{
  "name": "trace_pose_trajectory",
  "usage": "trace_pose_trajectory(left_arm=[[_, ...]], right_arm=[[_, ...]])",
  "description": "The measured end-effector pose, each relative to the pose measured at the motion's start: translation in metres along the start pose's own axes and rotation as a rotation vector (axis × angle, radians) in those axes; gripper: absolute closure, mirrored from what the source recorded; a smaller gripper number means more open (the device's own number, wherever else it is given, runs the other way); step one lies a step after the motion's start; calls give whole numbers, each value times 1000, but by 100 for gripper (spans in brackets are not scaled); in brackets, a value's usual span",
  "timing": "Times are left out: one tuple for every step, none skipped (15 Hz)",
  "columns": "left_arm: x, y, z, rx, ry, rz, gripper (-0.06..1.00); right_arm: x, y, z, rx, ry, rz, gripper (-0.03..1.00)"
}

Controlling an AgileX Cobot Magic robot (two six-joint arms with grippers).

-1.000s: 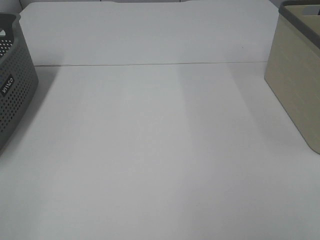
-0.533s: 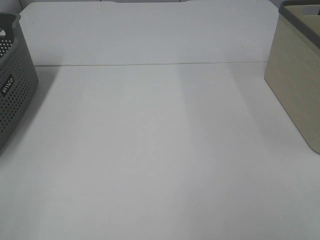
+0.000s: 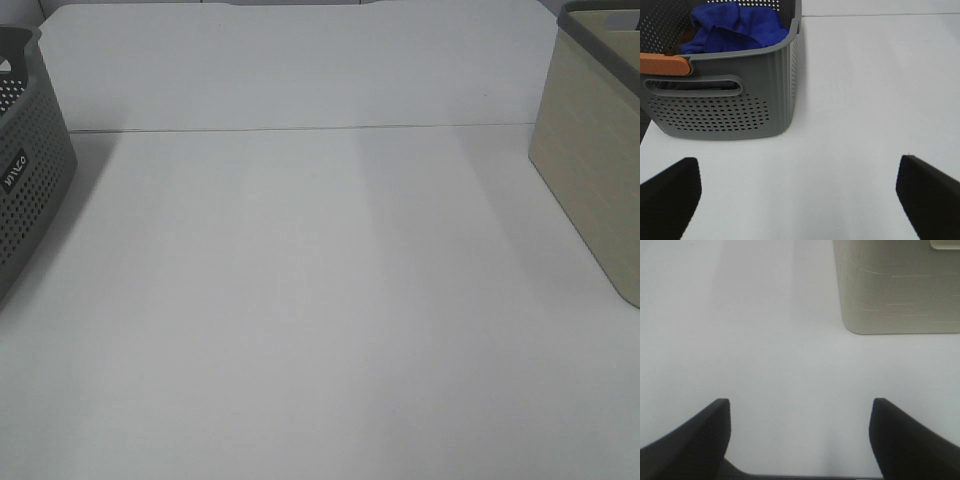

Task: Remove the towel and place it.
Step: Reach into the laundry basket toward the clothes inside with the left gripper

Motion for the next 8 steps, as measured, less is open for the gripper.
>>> trace_pose_trajectory(left_arm=[[1,0,-1,-15,-1,0,-4],[3,-2,-6,-40,-4,1,-4],[5,-3,-11,-57,-4,1,-4],[5,-6,-24,-116,13,-3,-4],[3,-7,-29,-132,30,-6,-4],[-4,-12,-41,-145,53,-3,-4],[-12,-19,-54,-145,66,17,-4],[-23,-24,-65,-160,90,24,-4]], right_arm=[[0,0,0,0,0,0,21],[0,0,0,0,0,0,21],[0,0,0,0,0,0,21],[0,0,0,0,0,0,21],[0,0,0,0,0,0,21],[0,0,0,0,0,0,21],[0,0,0,0,0,0,21],[0,0,0,0,0,0,21]])
Point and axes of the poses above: a point on each arm's last joint axis where the gripper is mounted, x pointing back along that axis away from the gripper, y along the wrist's bending axis when the last joint is at zero, z = x × y, the point moved 9 cm from there along -x, pointing out along that axis toward the gripper, and after that the axes turned 13 degrees about x, right-handed, at the moved point
